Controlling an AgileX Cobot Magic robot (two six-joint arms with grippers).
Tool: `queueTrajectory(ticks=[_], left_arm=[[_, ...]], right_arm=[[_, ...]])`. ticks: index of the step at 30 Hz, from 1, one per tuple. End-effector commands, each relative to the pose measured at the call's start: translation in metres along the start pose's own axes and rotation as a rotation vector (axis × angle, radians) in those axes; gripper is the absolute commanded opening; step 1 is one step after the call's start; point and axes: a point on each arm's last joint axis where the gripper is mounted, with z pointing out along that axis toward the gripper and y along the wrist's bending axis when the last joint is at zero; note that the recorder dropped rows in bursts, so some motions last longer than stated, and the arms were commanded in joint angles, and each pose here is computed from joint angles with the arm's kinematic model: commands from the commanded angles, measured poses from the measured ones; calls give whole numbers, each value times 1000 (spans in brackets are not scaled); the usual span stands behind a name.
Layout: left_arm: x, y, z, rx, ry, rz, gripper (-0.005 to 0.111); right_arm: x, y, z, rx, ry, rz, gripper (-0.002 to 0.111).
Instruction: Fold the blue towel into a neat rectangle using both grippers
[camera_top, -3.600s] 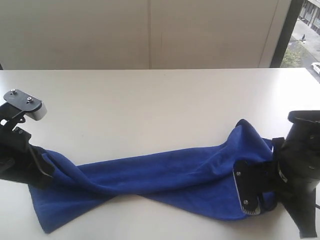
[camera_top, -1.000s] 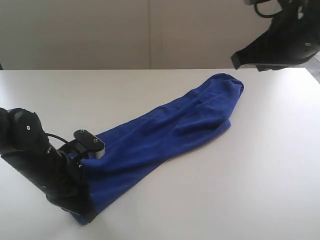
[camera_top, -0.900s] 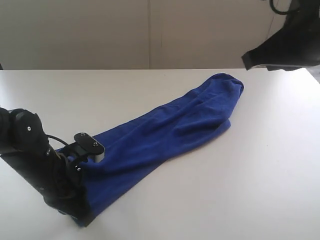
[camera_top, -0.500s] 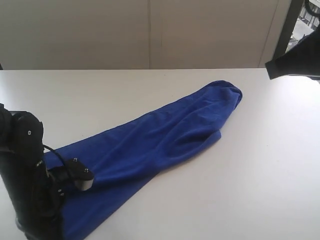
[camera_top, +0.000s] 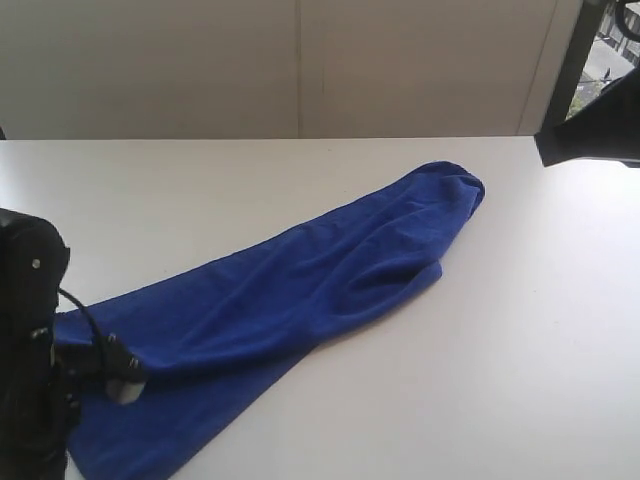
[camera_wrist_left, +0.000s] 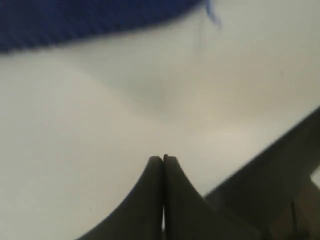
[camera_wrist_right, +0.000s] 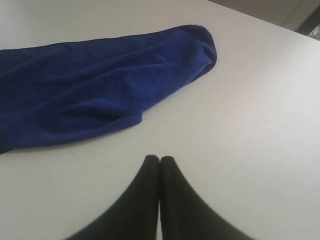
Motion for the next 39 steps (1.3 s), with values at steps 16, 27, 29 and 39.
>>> queueTrajectory(ticks=[16,27,29,39], left_arm=[[-61,-8,-11,-152,-615,-84,0],[-48,1,14,-230,-376,-38,0],[-44,0,19,-225,-361,-42,0],[-17,-20,48,-214,-129,59,0]], right_arm=[[6,1,7,-3,-17,-6,0],[7,1,7,-3,-15,-6,0],[7,1,7,-3,-15,-6,0],[6,1,7,-4,-19,-5,0]])
